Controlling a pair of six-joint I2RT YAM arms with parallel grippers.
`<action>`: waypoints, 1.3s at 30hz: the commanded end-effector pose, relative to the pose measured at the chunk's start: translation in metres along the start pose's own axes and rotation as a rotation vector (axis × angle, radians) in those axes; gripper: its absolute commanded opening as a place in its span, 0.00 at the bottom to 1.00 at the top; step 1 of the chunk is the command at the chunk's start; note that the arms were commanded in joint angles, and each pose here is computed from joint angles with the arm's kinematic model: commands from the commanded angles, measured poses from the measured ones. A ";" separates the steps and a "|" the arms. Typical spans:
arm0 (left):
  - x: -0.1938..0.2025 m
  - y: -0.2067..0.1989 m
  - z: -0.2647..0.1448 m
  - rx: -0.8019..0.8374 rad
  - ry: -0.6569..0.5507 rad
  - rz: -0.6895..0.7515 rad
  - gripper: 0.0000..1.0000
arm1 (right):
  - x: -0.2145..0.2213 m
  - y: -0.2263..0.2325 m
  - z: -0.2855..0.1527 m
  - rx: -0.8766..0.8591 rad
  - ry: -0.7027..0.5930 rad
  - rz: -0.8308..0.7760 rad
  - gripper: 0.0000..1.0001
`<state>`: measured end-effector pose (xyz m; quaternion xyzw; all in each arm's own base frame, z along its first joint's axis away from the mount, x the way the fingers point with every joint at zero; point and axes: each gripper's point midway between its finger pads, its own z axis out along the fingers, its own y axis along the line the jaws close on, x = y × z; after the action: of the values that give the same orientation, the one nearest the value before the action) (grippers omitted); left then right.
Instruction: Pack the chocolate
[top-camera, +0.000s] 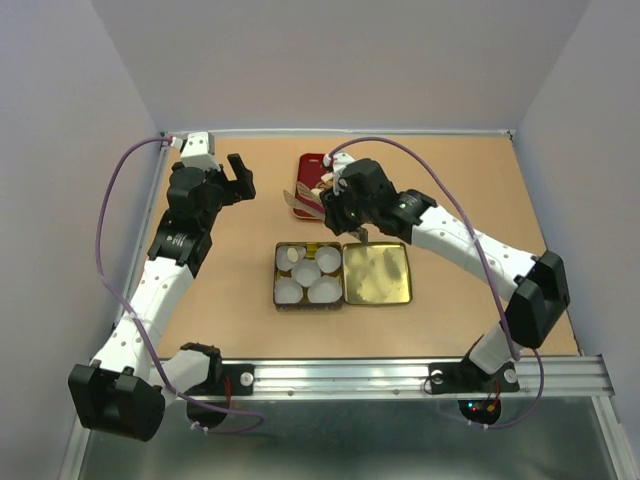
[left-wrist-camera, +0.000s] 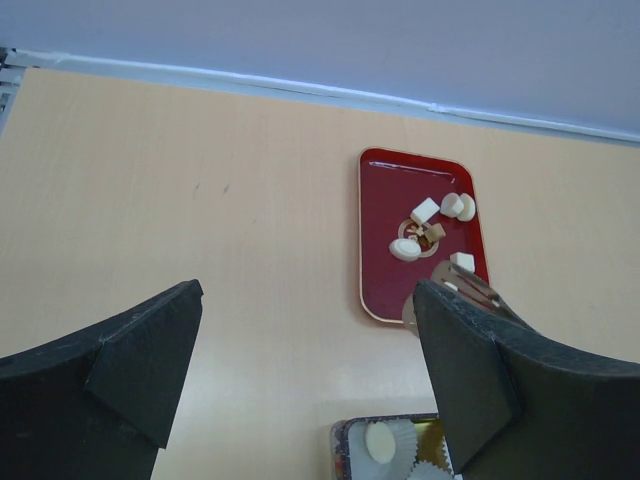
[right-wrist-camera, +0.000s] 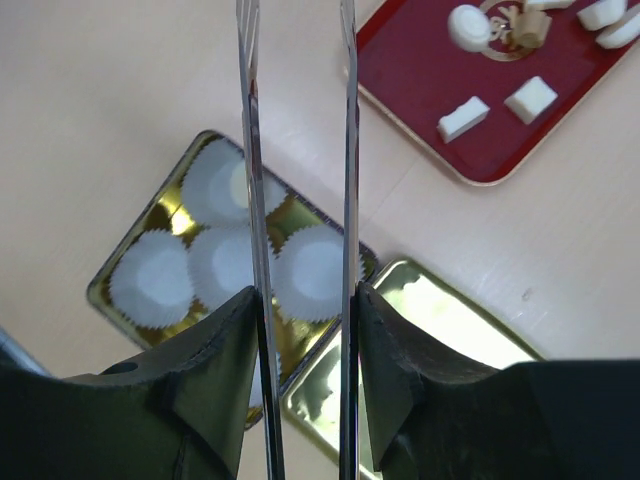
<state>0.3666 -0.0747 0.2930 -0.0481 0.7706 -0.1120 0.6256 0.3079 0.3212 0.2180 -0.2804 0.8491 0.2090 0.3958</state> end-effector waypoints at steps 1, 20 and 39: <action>-0.032 -0.007 -0.007 0.018 -0.081 0.003 0.99 | -0.019 -0.027 0.023 0.163 -0.040 -0.029 0.47; -0.033 -0.011 -0.008 0.036 -0.082 0.000 0.99 | -0.008 -0.086 0.068 0.380 -0.007 0.017 0.50; -0.031 -0.011 -0.008 0.037 -0.076 0.004 0.99 | 0.001 -0.094 0.098 0.350 0.030 0.026 0.51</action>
<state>0.3664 -0.0755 0.2929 -0.0465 0.7708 -0.1139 0.6250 0.4006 0.2908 0.1143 -0.2114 0.9003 0.0310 0.3791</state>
